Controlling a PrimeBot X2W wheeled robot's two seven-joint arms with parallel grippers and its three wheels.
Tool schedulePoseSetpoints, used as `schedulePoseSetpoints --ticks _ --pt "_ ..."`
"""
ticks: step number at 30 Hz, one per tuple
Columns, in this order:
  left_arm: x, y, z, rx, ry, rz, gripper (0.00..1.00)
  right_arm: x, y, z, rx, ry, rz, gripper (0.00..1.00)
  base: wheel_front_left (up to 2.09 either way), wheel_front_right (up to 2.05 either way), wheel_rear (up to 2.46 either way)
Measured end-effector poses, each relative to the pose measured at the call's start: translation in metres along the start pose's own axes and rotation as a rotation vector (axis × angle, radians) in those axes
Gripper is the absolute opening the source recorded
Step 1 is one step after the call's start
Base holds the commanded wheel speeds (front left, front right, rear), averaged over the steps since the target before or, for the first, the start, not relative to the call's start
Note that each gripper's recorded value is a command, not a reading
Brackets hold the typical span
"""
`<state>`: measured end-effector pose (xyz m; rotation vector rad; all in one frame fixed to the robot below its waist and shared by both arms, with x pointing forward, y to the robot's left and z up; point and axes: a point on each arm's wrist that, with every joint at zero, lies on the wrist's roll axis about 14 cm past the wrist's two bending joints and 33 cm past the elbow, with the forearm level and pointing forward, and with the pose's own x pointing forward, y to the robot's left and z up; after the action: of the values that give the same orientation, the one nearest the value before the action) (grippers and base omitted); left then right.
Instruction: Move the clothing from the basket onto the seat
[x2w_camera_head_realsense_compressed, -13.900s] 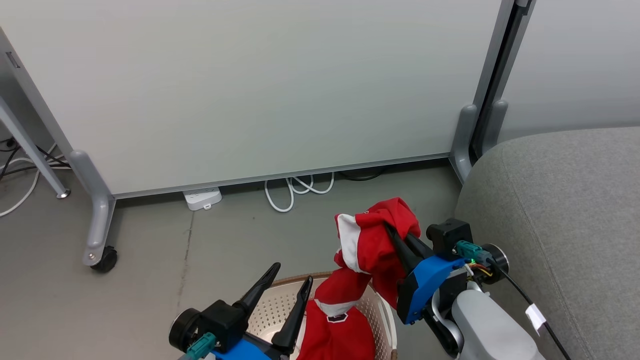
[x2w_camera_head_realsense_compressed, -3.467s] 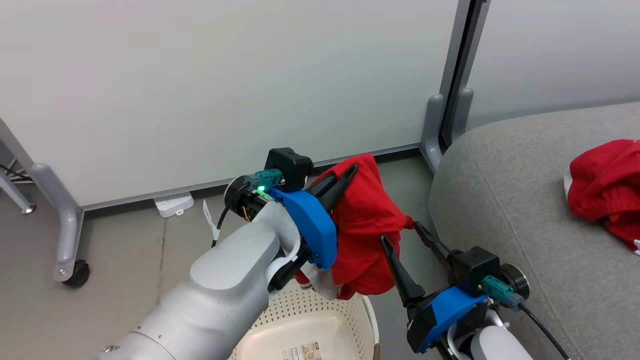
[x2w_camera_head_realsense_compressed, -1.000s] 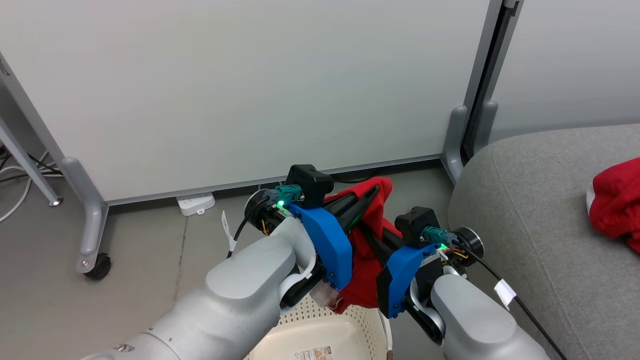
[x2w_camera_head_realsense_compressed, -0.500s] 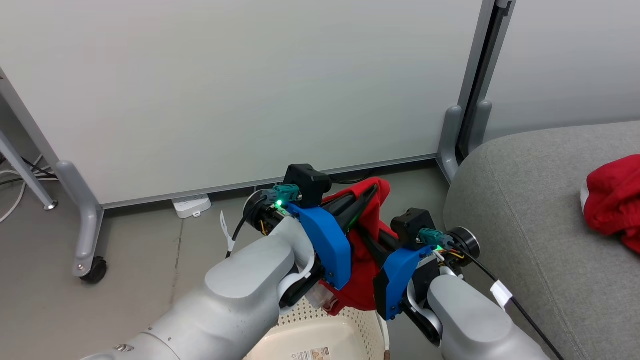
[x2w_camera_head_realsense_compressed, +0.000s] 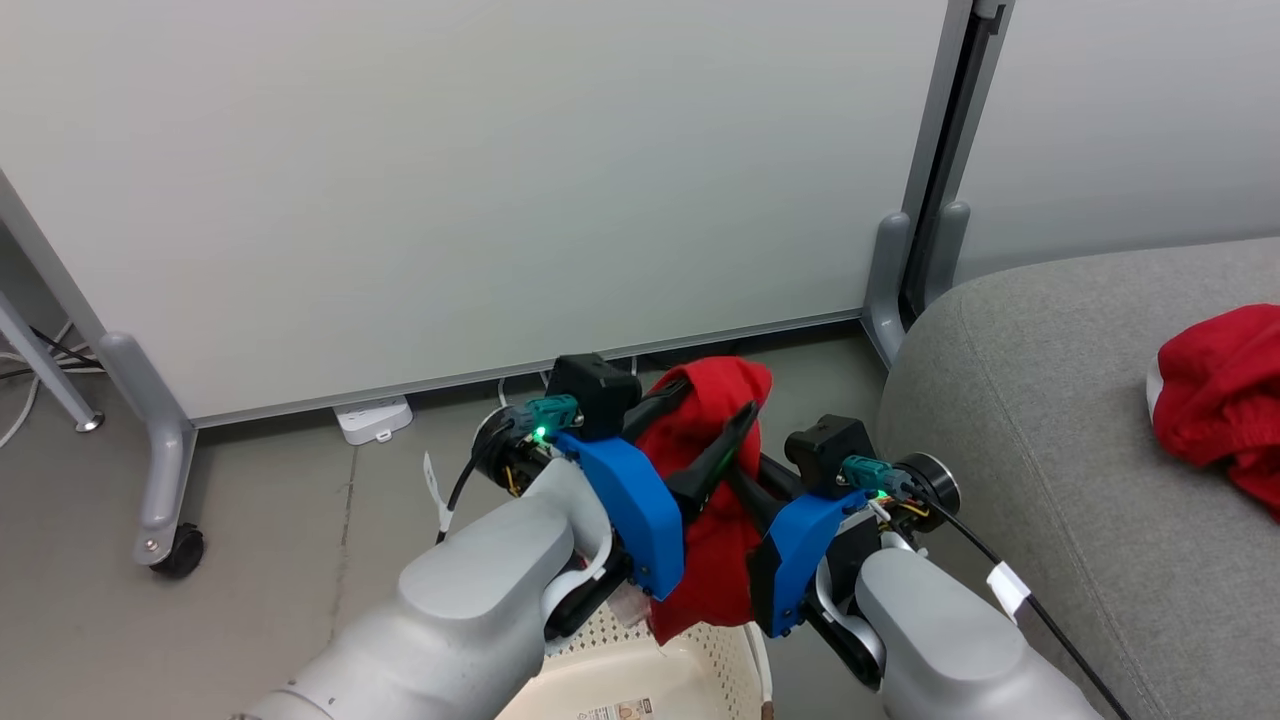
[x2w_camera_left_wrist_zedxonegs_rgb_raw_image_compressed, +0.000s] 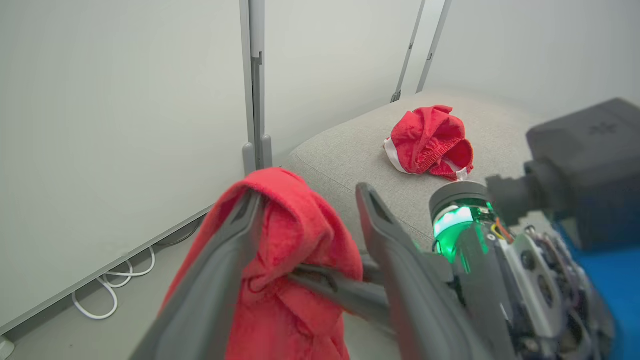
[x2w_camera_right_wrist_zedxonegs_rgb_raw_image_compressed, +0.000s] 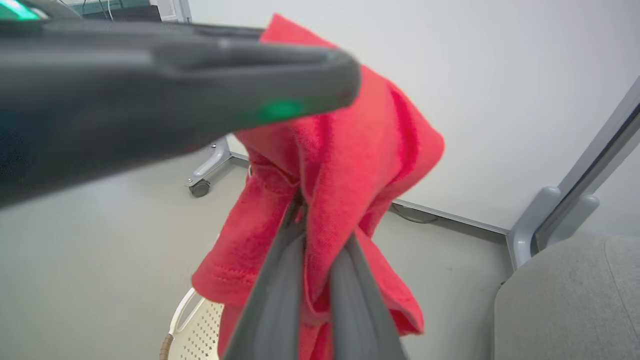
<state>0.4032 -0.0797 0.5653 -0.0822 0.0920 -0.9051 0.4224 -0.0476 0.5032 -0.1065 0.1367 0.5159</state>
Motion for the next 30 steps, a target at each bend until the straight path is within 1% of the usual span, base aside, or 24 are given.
schedulePoseSetpoints --ticks 5,9,13,17,23,27,30 --pt "-0.015 0.016 -0.021 -0.022 0.021 0.047 1.0 -0.001 -0.006 0.002 0.007 -0.016 -0.018 0.0 0.0 0.0 0.0" --pt "-0.027 0.025 -0.014 -0.037 -0.046 0.092 1.0 0.001 -0.01 0.002 0.005 -0.021 -0.027 0.0 0.0 0.0 0.0" --pt "-0.05 0.031 -0.024 -0.049 -0.079 0.141 1.0 0.002 -0.01 0.004 0.002 -0.026 -0.03 0.0 0.0 0.0 0.0" --pt "-0.073 0.039 -0.027 -0.034 -0.118 0.198 1.0 0.003 -0.011 0.006 0.003 -0.035 -0.032 0.0 0.0 0.0 0.0" --pt "-0.102 0.047 -0.027 -0.031 -0.181 0.279 1.0 0.003 -0.008 0.006 0.007 -0.04 -0.029 0.0 0.0 0.0 0.0" --pt "-0.117 0.048 -0.036 -0.046 -0.188 0.322 1.0 0.004 -0.007 0.006 0.009 -0.041 -0.027 0.0 0.0 0.0 0.0" --pt "-0.124 0.047 -0.044 -0.044 -0.176 0.333 1.0 0.004 -0.005 0.003 0.015 -0.036 -0.023 0.0 0.0 0.0 0.0"
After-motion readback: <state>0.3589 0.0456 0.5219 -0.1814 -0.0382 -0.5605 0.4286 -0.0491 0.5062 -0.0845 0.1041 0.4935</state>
